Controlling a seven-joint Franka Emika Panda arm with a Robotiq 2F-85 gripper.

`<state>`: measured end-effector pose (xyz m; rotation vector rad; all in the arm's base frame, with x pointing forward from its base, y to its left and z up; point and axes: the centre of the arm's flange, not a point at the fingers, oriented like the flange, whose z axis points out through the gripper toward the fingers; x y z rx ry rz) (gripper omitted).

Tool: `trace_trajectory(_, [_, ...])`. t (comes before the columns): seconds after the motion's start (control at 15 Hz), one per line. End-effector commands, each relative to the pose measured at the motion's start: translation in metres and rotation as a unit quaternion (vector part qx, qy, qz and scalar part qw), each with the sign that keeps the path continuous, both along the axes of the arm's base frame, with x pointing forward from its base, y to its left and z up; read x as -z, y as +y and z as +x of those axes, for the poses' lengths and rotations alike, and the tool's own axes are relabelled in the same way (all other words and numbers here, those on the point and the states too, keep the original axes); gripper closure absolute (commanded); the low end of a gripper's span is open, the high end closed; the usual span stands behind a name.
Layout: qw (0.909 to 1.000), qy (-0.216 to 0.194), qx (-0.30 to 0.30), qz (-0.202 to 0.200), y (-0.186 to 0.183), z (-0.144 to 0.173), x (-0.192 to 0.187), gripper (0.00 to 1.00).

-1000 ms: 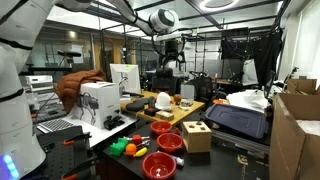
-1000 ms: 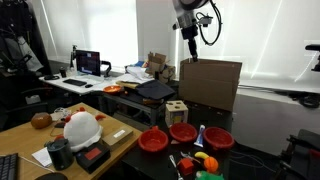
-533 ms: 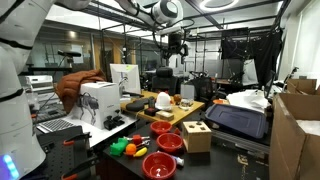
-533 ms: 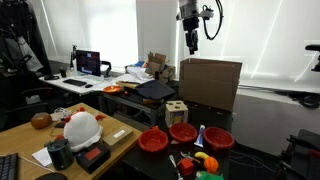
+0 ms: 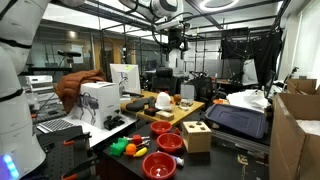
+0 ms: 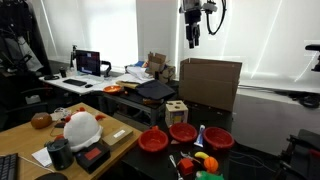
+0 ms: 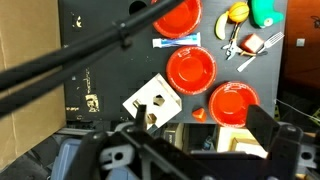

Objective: Remove the orange ball from the red bowl and place it on the table

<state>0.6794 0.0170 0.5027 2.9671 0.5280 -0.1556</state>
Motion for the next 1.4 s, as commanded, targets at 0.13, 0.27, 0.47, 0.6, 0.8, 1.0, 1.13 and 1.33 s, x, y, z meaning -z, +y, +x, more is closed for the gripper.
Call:
trace_trajectory(0.13, [0.9994,-0.017,0.015,0.026,0.007,-0.005,-0.017,0.00])
trace_trajectory(0.27, [0.9988,-0.028,0.021,0.034,0.008,-0.008,-0.024,0.00])
trace_trajectory(0.47, [0.9993,-0.023,0.015,0.025,0.006,0.000,-0.017,0.00])
trace_trajectory(0.6, [0.9993,-0.023,0.016,0.025,0.006,0.000,-0.017,0.00])
trace_trajectory(0.8, [0.9994,-0.020,0.016,0.025,0.006,0.001,-0.012,0.00])
trace_trajectory(1.0, [0.9994,-0.020,0.016,0.025,0.006,0.001,-0.012,0.00])
trace_trajectory(1.13, [0.9994,-0.020,0.016,0.025,0.006,0.001,-0.012,0.00])
trace_trajectory(1.33, [0.9994,-0.020,0.016,0.025,0.006,0.001,-0.012,0.00])
